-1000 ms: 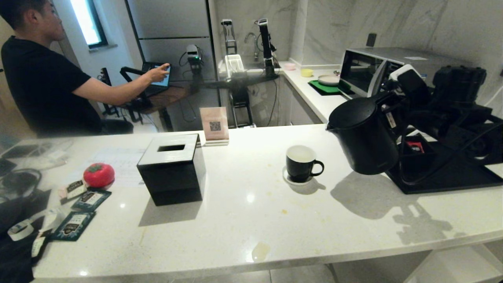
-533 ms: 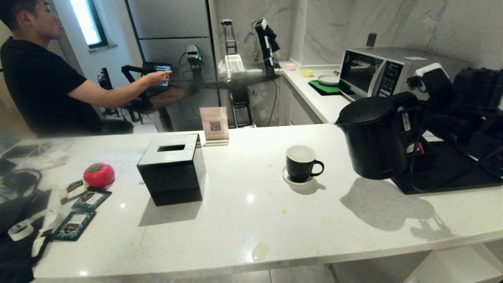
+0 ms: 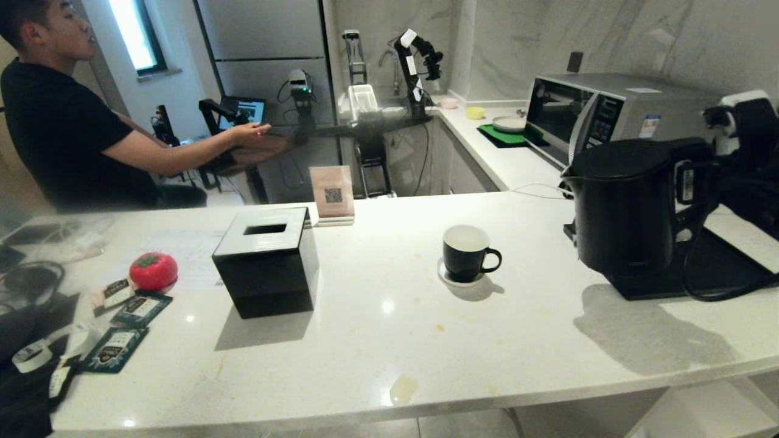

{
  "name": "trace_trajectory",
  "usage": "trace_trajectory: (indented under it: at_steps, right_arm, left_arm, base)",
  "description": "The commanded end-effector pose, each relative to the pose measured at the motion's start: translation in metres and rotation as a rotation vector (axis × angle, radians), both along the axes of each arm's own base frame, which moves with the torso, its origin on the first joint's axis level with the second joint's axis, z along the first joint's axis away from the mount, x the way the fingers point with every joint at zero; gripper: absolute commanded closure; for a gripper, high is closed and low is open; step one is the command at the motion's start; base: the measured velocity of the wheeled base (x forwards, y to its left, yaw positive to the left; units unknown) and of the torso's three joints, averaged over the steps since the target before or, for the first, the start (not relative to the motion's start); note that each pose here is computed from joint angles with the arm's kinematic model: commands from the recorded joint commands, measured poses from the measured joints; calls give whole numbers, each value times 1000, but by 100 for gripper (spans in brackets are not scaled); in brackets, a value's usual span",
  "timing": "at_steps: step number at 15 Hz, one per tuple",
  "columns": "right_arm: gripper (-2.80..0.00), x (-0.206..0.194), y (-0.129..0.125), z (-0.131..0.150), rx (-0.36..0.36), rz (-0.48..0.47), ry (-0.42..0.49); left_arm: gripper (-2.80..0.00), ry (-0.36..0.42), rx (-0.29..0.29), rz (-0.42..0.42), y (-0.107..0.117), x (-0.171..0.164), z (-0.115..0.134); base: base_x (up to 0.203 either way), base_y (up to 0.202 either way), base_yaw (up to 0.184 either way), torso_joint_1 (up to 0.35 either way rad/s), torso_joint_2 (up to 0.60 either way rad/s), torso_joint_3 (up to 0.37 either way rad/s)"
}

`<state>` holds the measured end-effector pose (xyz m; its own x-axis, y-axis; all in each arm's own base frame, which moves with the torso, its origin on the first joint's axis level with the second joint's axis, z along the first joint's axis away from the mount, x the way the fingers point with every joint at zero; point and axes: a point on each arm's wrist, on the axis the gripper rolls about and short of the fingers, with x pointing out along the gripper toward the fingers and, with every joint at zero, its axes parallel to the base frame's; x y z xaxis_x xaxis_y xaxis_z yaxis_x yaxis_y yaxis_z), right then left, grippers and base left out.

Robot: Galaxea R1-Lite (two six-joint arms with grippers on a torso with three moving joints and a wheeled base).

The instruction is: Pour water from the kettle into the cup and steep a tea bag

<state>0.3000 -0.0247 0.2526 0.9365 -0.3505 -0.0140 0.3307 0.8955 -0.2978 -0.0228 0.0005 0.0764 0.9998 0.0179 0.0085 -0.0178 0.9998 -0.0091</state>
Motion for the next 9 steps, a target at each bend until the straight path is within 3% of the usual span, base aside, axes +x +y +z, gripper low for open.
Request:
trace_trajectory:
  at_steps: [1, 9]
  right_arm:
    - [0, -18, -15, 5, 3, -58, -20]
    - [0, -56, -60, 2, 78, -249, -46]
  left_arm:
    - [0, -1, 0, 1, 0, 0, 0]
    - [0, -1, 0, 1, 0, 0, 0]
  base:
    - [0, 0, 0, 0, 0, 0]
    - [0, 0, 0, 0, 0, 0]
